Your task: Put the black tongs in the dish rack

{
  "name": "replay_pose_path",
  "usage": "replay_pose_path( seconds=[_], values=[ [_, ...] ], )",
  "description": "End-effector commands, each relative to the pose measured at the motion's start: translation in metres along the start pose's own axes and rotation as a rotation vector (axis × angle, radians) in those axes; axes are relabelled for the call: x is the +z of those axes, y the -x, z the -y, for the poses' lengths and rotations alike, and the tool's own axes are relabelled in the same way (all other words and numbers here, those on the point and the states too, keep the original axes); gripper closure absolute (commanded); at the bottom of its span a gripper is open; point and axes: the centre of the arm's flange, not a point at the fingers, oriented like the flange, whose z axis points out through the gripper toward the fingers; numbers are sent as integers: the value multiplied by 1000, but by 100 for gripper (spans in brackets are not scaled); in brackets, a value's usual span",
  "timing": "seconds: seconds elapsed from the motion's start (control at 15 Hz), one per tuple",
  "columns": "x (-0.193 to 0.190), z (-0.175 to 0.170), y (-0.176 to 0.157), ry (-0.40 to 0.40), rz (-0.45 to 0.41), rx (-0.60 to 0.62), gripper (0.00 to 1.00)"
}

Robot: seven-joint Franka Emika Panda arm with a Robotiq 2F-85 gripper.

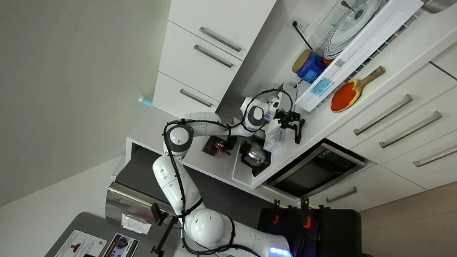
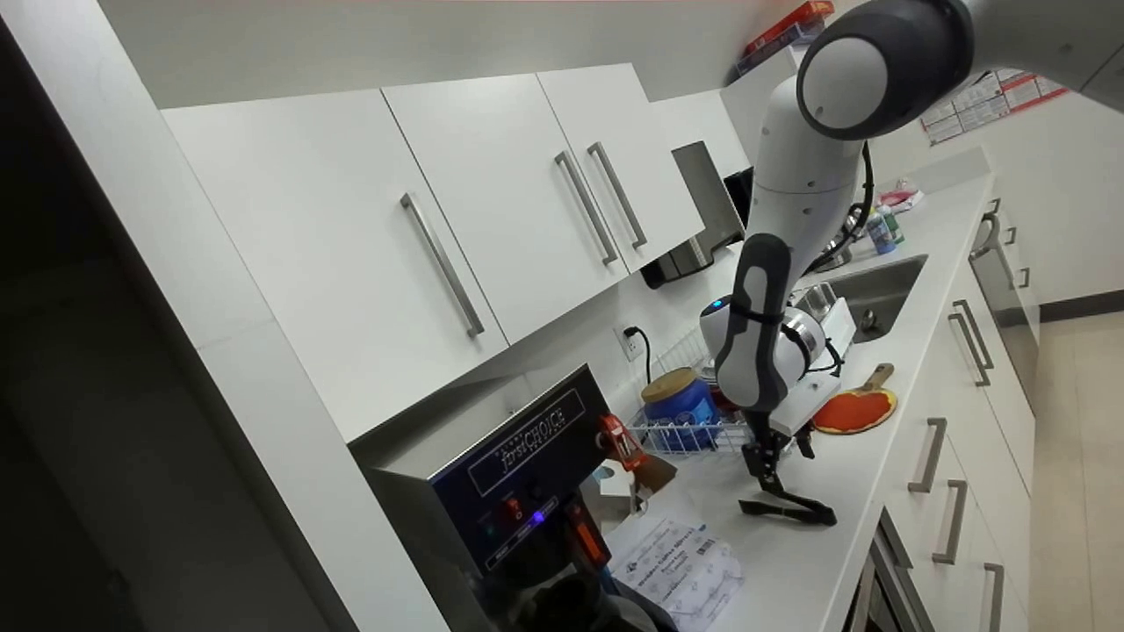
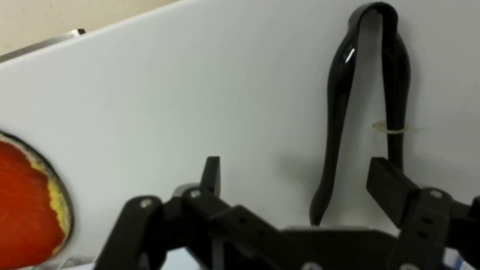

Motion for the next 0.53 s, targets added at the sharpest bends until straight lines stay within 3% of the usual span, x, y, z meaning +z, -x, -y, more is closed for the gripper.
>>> replay_pose_path(
  seconds=[0.0,0.07,0.13,0.2,0.47],
  values=[
    [15,10,-14,9,-14,-8,0],
    [18,12,-15,11,-12,-9,0],
    [21,13,-16,10,-10,-13,9],
    [24,14,-17,10,-10,-17,26],
    [30,15,-18,13,-7,-20,58]
  ],
)
